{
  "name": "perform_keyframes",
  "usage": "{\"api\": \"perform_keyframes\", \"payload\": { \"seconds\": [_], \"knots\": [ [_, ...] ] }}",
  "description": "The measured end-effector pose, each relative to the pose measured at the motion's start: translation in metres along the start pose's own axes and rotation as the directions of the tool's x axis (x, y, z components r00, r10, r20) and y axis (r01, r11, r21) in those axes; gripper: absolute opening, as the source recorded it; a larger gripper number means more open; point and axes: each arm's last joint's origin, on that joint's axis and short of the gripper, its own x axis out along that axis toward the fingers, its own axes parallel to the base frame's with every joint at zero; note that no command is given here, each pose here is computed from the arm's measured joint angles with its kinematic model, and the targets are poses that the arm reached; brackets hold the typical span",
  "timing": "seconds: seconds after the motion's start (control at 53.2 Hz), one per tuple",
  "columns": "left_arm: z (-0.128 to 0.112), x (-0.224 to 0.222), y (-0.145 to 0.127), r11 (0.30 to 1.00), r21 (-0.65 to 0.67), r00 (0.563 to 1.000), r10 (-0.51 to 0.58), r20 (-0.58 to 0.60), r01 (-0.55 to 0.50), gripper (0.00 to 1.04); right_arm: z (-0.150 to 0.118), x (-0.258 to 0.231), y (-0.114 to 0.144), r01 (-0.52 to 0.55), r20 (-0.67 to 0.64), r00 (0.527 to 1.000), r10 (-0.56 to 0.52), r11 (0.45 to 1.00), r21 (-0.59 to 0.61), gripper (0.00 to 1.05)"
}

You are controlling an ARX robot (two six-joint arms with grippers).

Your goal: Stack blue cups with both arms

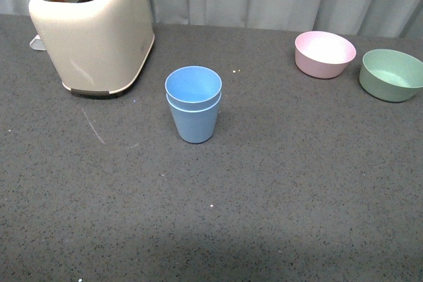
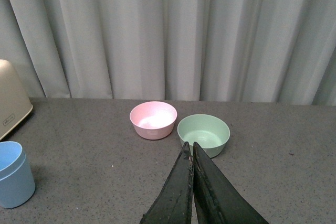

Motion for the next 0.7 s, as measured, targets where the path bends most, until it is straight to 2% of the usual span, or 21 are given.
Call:
{"api": "perform_keyframes", "payload": {
  "seconds": [0.696],
  "knots": [
    [0.0,0.0,0.0,1.0,0.0,1.0,0.0,0.0,0.0,0.98,0.001,-0.016,0.0,0.0,0.006,1.0,0.0,1.0,0.0,0.01]
  ]
}}
